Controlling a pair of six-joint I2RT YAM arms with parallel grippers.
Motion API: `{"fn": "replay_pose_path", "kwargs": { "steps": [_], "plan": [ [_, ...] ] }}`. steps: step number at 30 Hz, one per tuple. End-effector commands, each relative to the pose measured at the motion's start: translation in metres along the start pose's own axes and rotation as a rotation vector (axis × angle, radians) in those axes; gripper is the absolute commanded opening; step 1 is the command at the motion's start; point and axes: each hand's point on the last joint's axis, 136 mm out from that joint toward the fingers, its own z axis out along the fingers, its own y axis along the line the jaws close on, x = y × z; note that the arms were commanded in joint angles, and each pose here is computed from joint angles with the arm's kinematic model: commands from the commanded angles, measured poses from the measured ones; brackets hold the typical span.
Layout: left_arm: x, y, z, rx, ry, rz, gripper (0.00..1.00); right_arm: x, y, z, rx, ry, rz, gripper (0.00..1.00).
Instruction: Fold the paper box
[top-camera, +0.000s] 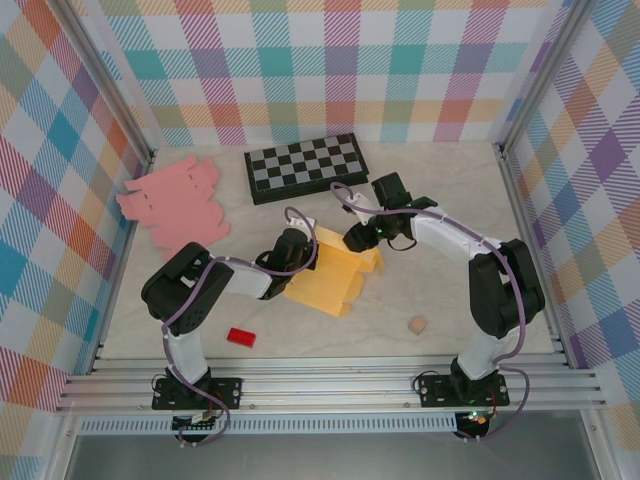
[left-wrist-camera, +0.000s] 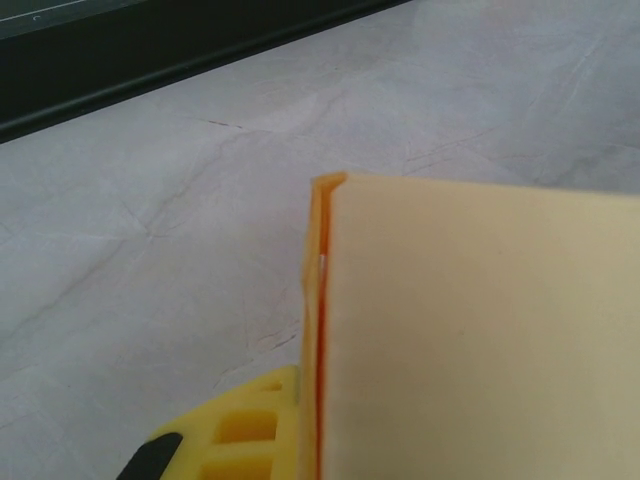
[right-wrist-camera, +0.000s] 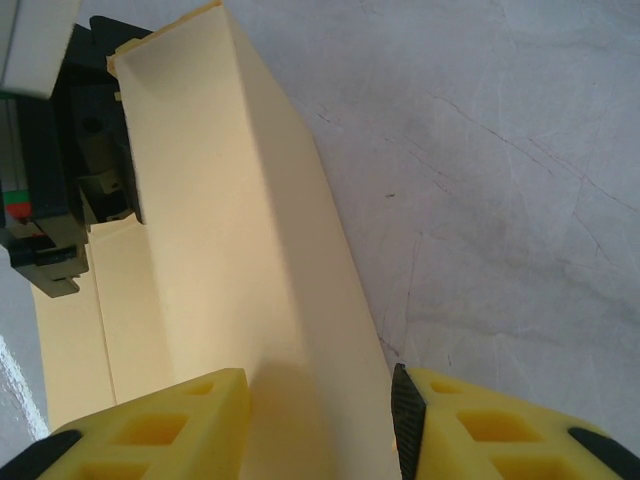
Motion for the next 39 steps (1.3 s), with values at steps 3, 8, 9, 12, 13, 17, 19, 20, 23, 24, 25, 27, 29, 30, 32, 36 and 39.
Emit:
{"fn": "replay_pose_path", "kwargs": {
  "steps": [3,8,9,12,13,17,19,20,23,24,25,27,29,30,32,36,39],
  "plan": [
    [-0.009,-0.003,0.005,-0.018,-0.03,-0.025,0.04,0.015,0.008,0.003,-0.025,0.039,0.039,0.44],
    [-0.003,-0.002,0.002,-0.016,-0.012,-0.002,0.06,-0.006,0.002,-0.015,0.035,-0.031,0.08,0.51],
    [-0.002,-0.002,0.001,-0.016,-0.01,0.006,0.06,-0.011,0.001,-0.021,0.05,-0.048,0.085,0.52],
    [0.001,0.0,-0.003,-0.025,0.002,0.029,0.06,-0.029,-0.001,-0.045,0.102,-0.109,0.102,0.52],
    [0.001,0.002,-0.004,-0.031,0.004,0.038,0.06,-0.034,-0.004,-0.054,0.131,-0.127,0.119,0.52],
    [0.004,0.008,-0.007,-0.06,0.028,0.056,0.06,-0.042,-0.014,-0.082,0.232,-0.156,0.261,0.53],
    [0.005,0.011,-0.008,-0.077,0.036,0.053,0.06,-0.038,-0.014,-0.085,0.233,-0.146,0.378,0.52],
    [0.006,0.013,-0.008,-0.089,0.042,0.047,0.06,-0.037,-0.012,-0.085,0.225,-0.143,0.423,0.52],
    [0.005,0.015,-0.01,-0.11,0.045,0.026,0.06,-0.033,-0.006,-0.079,0.176,-0.169,0.551,0.52],
    [0.005,0.015,-0.01,-0.113,0.048,0.021,0.06,-0.031,-0.005,-0.076,0.161,-0.189,0.59,0.52],
    [0.006,0.015,-0.01,-0.114,0.055,0.02,0.06,-0.031,-0.004,-0.073,0.145,-0.208,0.621,0.52],
    [0.005,0.013,-0.01,-0.111,0.057,0.02,0.06,-0.03,-0.002,-0.065,0.11,-0.22,0.658,0.52],
    [0.006,0.012,-0.01,-0.111,0.06,0.021,0.06,-0.029,-0.001,-0.055,0.076,-0.207,0.682,0.52],
    [0.006,0.012,-0.01,-0.111,0.062,0.02,0.06,-0.028,-0.001,-0.05,0.067,-0.198,0.693,0.52],
    [0.007,0.012,-0.01,-0.113,0.065,0.016,0.06,-0.026,-0.001,-0.041,0.051,-0.195,0.706,0.52],
    [0.009,0.012,-0.009,-0.116,0.074,0.009,0.06,-0.021,-0.006,-0.028,0.05,-0.186,0.734,0.52],
    [0.009,0.012,-0.009,-0.124,0.079,0.005,0.06,-0.016,-0.009,-0.022,0.063,-0.168,0.766,0.52]
  ]
}}
